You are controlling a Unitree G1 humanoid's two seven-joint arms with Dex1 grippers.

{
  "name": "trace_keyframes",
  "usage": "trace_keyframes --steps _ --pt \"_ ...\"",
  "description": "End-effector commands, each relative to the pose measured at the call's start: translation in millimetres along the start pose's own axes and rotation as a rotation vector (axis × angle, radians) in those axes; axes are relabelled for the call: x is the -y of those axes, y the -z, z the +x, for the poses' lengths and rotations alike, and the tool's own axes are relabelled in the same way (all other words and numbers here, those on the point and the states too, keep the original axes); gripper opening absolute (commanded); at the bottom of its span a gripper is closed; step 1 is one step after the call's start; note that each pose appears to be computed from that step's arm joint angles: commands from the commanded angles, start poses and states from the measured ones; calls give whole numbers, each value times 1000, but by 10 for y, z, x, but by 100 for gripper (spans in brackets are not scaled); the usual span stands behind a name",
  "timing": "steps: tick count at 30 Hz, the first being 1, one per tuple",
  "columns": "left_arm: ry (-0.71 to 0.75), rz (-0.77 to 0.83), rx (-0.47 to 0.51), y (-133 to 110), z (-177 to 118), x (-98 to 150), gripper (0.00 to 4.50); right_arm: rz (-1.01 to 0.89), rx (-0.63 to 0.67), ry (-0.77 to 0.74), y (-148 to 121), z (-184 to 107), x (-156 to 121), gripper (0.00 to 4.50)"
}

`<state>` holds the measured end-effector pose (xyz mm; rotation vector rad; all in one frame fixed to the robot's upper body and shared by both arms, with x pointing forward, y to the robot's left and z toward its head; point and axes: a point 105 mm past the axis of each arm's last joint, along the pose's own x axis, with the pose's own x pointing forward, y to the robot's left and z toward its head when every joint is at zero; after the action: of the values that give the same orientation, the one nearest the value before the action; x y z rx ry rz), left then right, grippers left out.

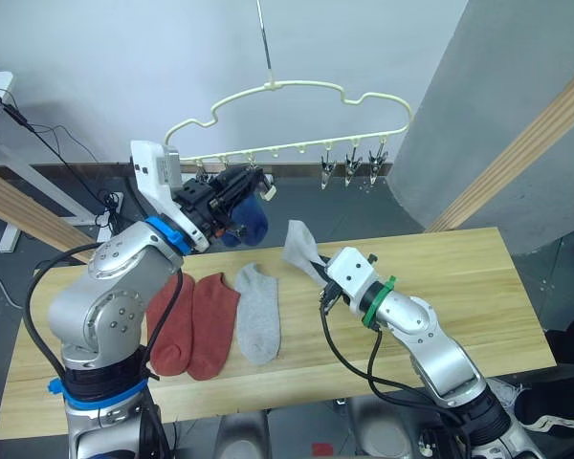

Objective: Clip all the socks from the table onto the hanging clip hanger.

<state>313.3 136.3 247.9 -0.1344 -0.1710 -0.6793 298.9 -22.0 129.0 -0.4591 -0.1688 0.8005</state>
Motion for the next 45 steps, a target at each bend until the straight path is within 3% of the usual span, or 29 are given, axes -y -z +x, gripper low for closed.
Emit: trace_keyframes --steps 1,18,45 --pt "13 9 52 -172 -10 33 51 -39 95 0 -165 21 4 0" --pt "22 -23 35 -127 -7 99 51 -16 205 11 -342 94 6 0" --pt "35 -32 30 -78 -1 119 51 122 279 26 -480 73 3 0"
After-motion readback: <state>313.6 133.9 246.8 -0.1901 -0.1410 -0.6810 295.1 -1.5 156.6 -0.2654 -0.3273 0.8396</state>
